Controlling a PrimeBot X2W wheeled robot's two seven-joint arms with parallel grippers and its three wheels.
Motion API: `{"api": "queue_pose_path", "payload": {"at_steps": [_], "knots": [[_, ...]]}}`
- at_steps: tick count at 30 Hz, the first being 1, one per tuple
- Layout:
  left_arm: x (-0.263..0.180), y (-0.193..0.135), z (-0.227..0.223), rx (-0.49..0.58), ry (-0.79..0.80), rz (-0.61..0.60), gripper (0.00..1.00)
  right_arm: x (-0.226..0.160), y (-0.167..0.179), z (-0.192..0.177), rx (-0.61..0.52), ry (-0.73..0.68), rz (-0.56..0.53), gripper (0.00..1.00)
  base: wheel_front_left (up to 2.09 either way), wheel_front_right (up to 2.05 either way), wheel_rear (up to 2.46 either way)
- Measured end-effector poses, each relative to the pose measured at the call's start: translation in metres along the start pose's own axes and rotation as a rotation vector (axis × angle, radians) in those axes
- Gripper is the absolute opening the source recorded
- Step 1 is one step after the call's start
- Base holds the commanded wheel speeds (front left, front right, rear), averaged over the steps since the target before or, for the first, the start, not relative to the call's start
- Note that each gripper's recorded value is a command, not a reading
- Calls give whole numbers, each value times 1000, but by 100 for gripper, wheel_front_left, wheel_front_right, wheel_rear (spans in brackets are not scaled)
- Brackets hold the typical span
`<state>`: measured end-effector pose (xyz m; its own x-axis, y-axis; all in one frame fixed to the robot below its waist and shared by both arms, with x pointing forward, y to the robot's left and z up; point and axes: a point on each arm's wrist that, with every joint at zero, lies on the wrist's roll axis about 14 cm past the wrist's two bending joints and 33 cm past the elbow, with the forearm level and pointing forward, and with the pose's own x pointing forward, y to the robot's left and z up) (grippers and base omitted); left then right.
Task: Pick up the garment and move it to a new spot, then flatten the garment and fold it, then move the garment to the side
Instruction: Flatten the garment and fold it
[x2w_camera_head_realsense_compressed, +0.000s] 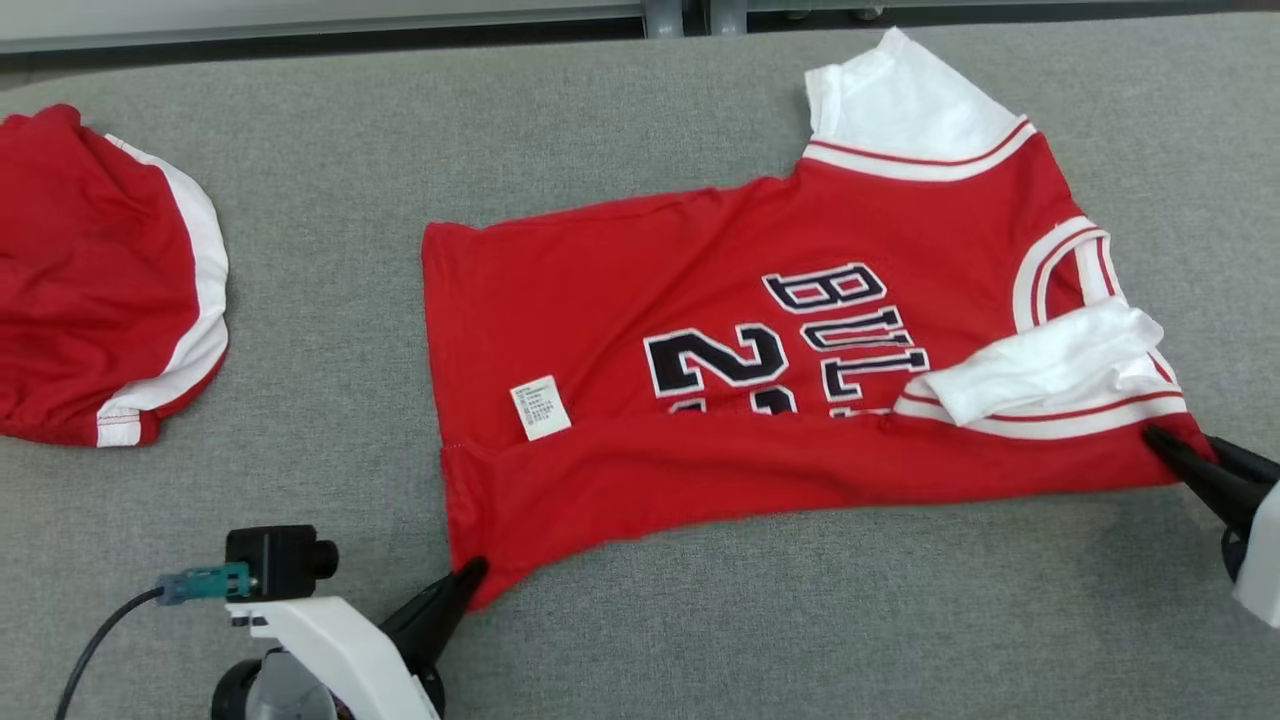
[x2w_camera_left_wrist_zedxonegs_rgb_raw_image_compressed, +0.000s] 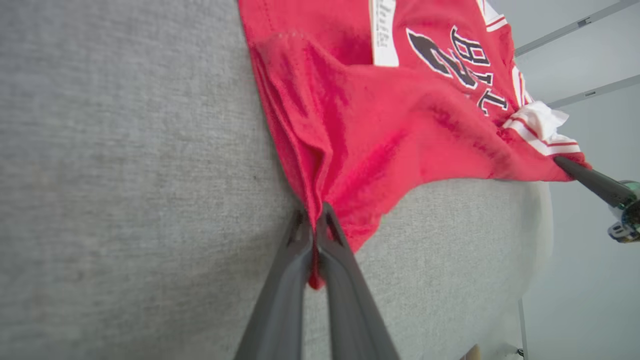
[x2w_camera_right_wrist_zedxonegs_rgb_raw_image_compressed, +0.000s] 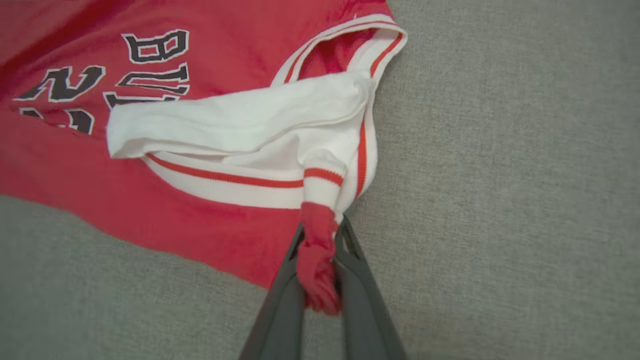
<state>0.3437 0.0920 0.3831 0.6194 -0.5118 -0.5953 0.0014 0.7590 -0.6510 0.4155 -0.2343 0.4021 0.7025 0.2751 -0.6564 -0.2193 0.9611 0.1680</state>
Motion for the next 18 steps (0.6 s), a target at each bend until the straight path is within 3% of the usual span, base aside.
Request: {"api": "queue_pose_path", "payload": {"at_steps": [7,13,14,15,16,17,18], "knots": [[-34,-5,8,66,-26,-9,0,-39,-22,-17,16,89,-40,0,0,0,0],[-43,-4,-24,37,57,12,0,-50,-19,-56,71,220,-29,0,0,0,0],[-42,-4,-30,29,66,14,0,-49,-18,-61,70,233,-29,14,0,0,0],[-39,-4,-34,13,63,21,15,-48,-15,-66,65,243,-28,43,0,0,0],[-37,-5,-37,-1,63,23,46,-47,-13,-68,64,241,-28,100,0,0,0],[-36,-6,-41,3,68,24,100,-46,-11,-68,71,234,-25,100,0,0,0],[-35,-6,-43,4,60,31,100,-46,-9,-67,71,224,-22,100,0,0,0]]}}
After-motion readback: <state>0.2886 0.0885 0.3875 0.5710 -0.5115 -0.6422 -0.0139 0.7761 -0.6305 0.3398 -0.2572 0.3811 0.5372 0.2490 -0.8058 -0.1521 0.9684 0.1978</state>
